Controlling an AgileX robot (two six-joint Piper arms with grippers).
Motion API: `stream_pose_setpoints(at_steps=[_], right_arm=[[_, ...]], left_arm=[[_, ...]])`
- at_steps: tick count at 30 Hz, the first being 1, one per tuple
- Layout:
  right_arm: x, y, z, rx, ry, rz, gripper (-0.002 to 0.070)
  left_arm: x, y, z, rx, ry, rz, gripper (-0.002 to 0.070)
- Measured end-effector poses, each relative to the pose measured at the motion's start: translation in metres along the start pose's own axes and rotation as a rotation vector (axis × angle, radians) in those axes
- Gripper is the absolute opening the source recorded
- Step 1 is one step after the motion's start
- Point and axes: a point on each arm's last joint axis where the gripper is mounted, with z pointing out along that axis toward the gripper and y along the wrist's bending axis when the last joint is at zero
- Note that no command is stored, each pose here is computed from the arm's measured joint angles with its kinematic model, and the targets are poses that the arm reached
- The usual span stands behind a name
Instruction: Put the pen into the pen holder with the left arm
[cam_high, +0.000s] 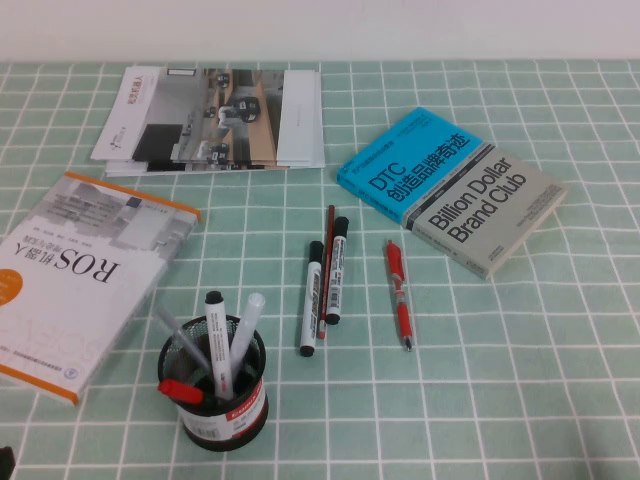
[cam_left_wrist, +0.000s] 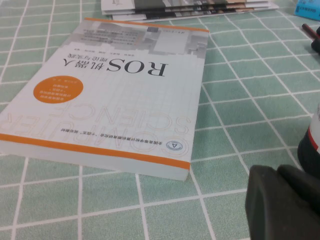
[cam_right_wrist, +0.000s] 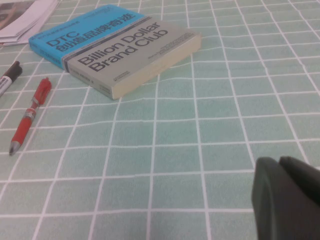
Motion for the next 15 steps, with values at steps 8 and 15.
stream_pose_setpoints(at_steps=[8, 15], right_arm=[[0.0000, 0.0000, 0.0000, 0.000, 0.000, 0.000, -0.0020], [0.0000, 0.0000, 0.0000, 0.000, 0.000, 0.000, -0.0020]], left_arm=[[0.0000, -0.0001, 0.0000, 0.001, 0.000, -0.002, -0.0004], [-0.0002, -0.0001, 0.0000, 0.001, -0.002, -0.009, -0.0004]])
